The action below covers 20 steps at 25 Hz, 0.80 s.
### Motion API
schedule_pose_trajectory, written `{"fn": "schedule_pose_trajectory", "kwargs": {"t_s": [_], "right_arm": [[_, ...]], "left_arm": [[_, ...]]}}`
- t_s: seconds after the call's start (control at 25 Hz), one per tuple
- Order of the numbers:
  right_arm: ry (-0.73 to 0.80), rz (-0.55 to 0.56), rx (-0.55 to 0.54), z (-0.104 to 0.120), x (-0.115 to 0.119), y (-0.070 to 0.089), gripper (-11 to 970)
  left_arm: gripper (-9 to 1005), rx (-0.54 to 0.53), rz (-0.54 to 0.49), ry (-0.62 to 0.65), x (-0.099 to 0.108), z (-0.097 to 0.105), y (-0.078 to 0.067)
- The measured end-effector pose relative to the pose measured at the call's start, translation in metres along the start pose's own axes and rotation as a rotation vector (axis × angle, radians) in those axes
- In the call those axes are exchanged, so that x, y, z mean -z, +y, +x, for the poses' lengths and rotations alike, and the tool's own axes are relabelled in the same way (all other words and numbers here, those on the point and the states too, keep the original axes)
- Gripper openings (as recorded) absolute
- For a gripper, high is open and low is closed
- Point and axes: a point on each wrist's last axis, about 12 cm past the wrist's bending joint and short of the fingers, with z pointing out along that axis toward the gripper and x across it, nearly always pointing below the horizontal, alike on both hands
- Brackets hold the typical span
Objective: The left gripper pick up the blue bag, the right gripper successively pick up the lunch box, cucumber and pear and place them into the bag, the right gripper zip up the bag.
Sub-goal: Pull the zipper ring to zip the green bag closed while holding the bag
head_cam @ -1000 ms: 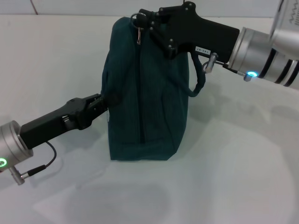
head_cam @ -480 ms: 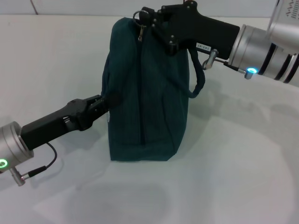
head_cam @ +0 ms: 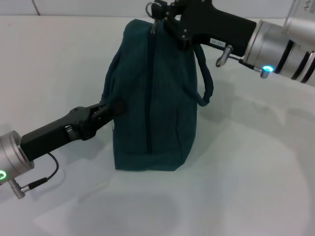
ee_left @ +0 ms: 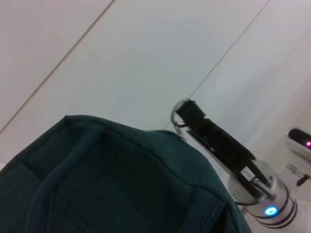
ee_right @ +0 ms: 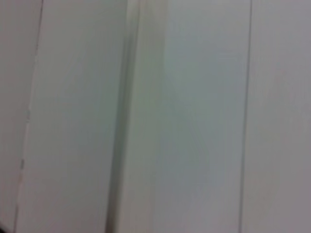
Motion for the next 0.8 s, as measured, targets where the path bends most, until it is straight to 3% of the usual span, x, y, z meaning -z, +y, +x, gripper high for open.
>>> {"fn": "schedule_pose_trajectory", "kwargs": {"t_s": [0.4, 0.8], "right_arm": [[0.086, 0.131, -0.016, 0.013, 0.009, -0.017, 76], [0.156, 0.196, -0.040, 0.032, 0.020, -0.019, 79]], "left_arm": [[67, 0.005, -0.022, -0.032, 0.010, 0.000, 0.000], [70, 0.020, -0.104, -0.130, 0.027, -0.001, 0.003]]}}
